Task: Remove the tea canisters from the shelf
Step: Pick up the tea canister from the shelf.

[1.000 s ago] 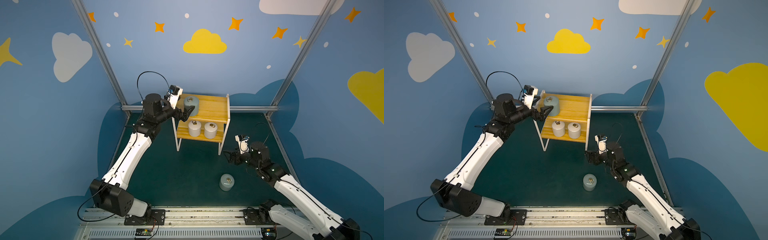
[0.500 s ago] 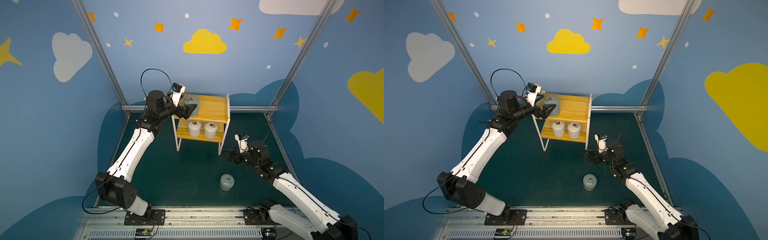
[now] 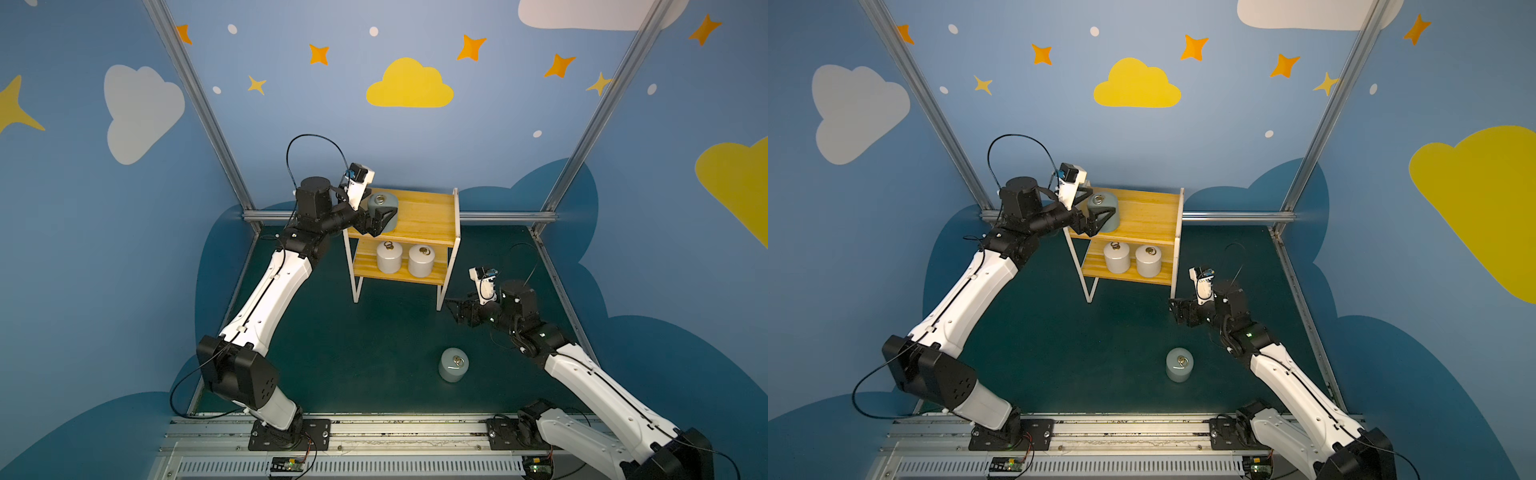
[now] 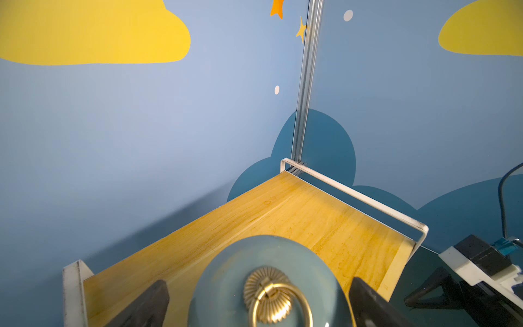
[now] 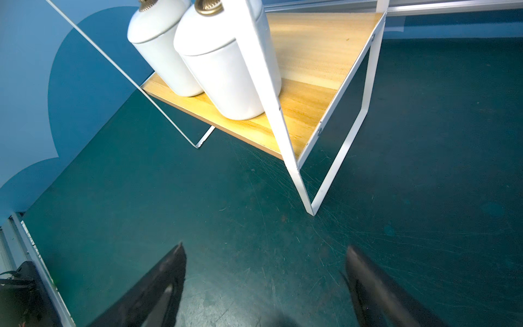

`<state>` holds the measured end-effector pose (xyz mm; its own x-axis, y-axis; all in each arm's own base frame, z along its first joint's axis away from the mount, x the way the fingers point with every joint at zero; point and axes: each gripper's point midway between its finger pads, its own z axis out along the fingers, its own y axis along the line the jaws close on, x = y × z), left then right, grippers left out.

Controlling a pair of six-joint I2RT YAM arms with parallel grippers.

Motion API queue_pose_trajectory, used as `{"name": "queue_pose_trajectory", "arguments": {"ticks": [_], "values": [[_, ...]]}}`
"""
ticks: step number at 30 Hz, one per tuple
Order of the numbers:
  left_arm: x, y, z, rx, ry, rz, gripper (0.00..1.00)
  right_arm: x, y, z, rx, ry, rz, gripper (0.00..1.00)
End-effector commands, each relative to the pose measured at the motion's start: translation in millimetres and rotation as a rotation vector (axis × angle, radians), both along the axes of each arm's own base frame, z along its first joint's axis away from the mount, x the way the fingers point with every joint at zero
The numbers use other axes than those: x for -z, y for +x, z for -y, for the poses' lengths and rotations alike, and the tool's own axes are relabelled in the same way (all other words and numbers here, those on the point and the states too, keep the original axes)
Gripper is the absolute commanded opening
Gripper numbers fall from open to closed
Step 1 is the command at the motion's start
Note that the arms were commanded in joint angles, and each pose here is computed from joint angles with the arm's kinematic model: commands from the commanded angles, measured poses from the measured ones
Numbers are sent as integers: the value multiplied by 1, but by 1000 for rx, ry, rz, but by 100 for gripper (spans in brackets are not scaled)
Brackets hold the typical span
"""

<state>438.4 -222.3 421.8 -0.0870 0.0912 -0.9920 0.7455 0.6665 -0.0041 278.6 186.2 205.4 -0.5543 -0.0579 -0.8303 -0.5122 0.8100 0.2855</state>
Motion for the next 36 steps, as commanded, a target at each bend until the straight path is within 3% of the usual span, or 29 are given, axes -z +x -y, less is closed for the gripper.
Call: {"name": "queue_pose_trajectory", "arguments": {"ticks": [1,23,36], "values": [[-3,-1,6,33,-6,-12,100,-16,5,-3,-1,33,31,89],[7,7,16,66,9,-54,100,-12,6,-2,6,36,23,89],[7,7,20,77,12,-47,90,-10,5,1,13,38,21,89]]}}
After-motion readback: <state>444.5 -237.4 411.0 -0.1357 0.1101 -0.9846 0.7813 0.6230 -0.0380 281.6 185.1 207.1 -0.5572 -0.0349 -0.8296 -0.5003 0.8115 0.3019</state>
